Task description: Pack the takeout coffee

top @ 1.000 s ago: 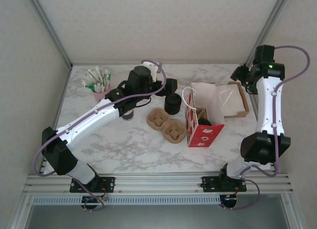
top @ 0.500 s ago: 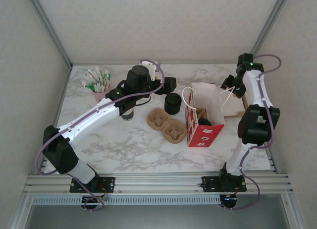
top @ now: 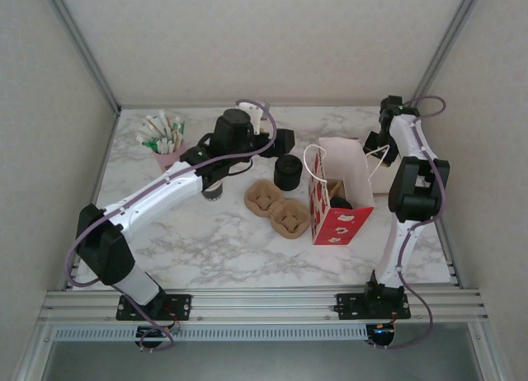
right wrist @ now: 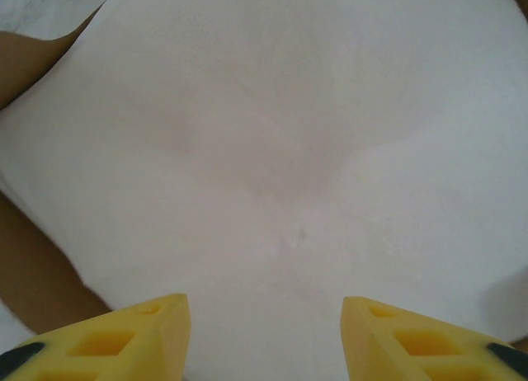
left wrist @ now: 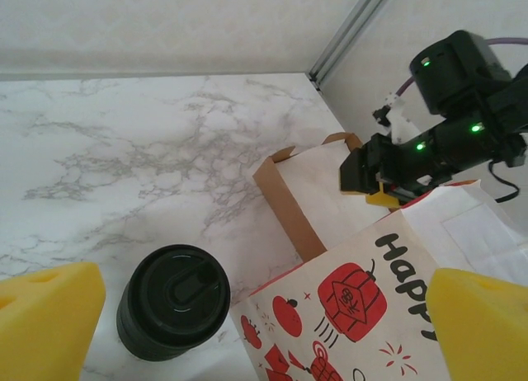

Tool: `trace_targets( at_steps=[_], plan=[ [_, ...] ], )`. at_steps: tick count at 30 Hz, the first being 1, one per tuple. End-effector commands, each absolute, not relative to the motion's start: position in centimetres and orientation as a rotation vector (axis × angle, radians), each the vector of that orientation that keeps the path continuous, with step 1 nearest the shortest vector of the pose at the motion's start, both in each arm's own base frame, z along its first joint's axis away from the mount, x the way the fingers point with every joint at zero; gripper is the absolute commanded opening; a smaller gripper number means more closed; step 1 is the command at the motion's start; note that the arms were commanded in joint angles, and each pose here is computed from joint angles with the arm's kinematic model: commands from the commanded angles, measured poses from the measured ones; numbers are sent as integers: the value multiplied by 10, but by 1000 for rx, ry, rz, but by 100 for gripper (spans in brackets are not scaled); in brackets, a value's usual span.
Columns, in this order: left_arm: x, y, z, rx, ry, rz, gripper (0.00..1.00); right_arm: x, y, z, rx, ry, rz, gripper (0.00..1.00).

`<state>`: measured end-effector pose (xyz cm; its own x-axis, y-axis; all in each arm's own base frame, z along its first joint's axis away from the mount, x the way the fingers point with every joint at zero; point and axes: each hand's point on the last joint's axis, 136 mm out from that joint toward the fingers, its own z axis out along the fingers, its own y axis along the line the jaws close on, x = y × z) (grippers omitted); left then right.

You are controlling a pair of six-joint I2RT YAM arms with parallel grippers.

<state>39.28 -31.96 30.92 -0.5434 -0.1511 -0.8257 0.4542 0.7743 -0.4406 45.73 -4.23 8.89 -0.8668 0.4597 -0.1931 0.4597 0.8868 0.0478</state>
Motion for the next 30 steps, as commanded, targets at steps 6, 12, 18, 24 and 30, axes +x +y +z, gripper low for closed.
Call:
trace_targets(
  at_steps=[6,12,18,24,30],
  plan=[
    [397,-324,313,270,1964,-802,100,474,-43,66,688,2875,-35,51],
    [399,-325,312,271,1969,-803,100,473,-45,46,692,2925,-69,52],
    [400,-328,312,274,1970,-812,100,469,-43,17,683,2998,-73,53],
    [402,-331,313,277,1972,-817,99,469,-38,7,667,3021,-61,51],
    [402,-331,316,277,1970,-820,100,472,-39,26,657,2978,-49,44]
  ],
)
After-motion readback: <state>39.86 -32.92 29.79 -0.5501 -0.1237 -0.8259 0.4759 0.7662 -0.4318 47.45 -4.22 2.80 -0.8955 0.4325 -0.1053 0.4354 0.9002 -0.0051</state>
